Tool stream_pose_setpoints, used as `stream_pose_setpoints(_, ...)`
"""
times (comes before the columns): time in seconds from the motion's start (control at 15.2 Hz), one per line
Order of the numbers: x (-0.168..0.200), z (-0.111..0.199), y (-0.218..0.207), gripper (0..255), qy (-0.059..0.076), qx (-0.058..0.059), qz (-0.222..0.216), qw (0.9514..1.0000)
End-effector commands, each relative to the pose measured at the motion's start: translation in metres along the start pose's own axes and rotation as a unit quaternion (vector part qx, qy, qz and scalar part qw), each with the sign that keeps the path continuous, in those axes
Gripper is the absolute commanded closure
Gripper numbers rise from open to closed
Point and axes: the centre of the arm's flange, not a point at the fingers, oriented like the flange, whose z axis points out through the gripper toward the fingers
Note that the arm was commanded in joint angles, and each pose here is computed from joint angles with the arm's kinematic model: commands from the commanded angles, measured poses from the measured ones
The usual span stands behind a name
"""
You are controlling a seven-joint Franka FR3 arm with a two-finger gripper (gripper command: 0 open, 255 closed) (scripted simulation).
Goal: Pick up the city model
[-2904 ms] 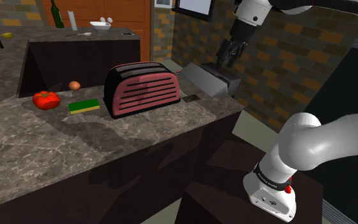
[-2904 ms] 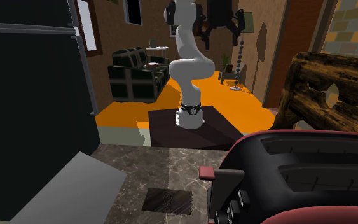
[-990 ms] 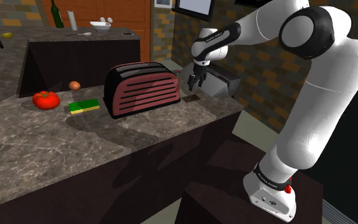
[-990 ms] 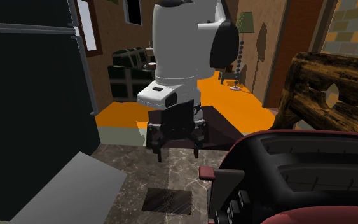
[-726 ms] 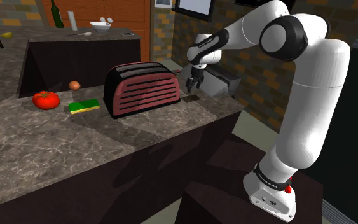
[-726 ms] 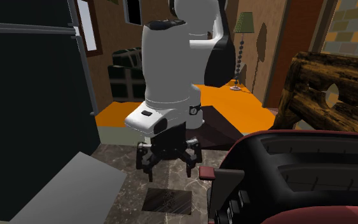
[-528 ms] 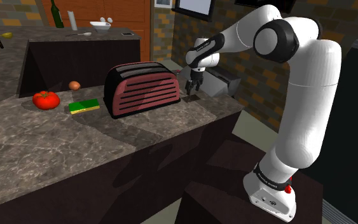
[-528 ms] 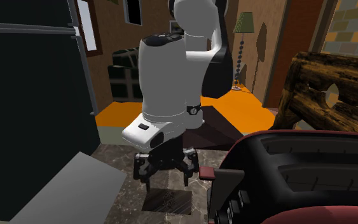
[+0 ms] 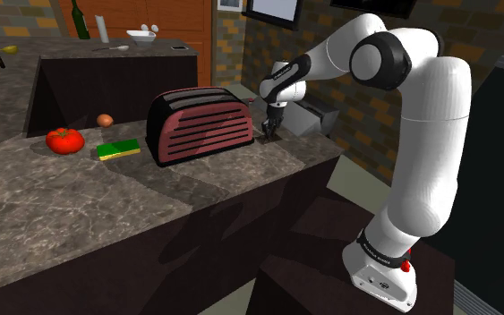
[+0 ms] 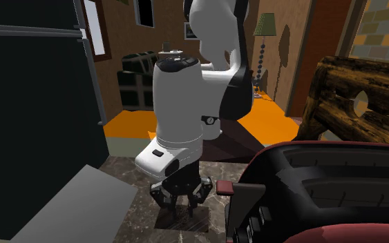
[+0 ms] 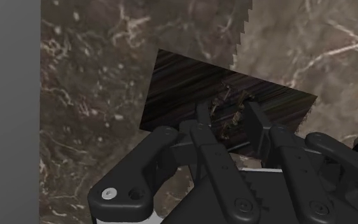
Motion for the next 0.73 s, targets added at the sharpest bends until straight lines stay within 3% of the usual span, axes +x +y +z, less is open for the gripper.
stream_pose_setpoints(0.0,0.000,0.001,0.000,255,0.000,0.000,0.000,1.0000)
stream_pose_setpoints(0.46,0.000,0.000,0.001,255,0.000,0.000,0.000,1.0000)
stream_pose_setpoints(0.66,0.000,-0.016,0.001,255,0.000,0.000,0.000,1.0000)
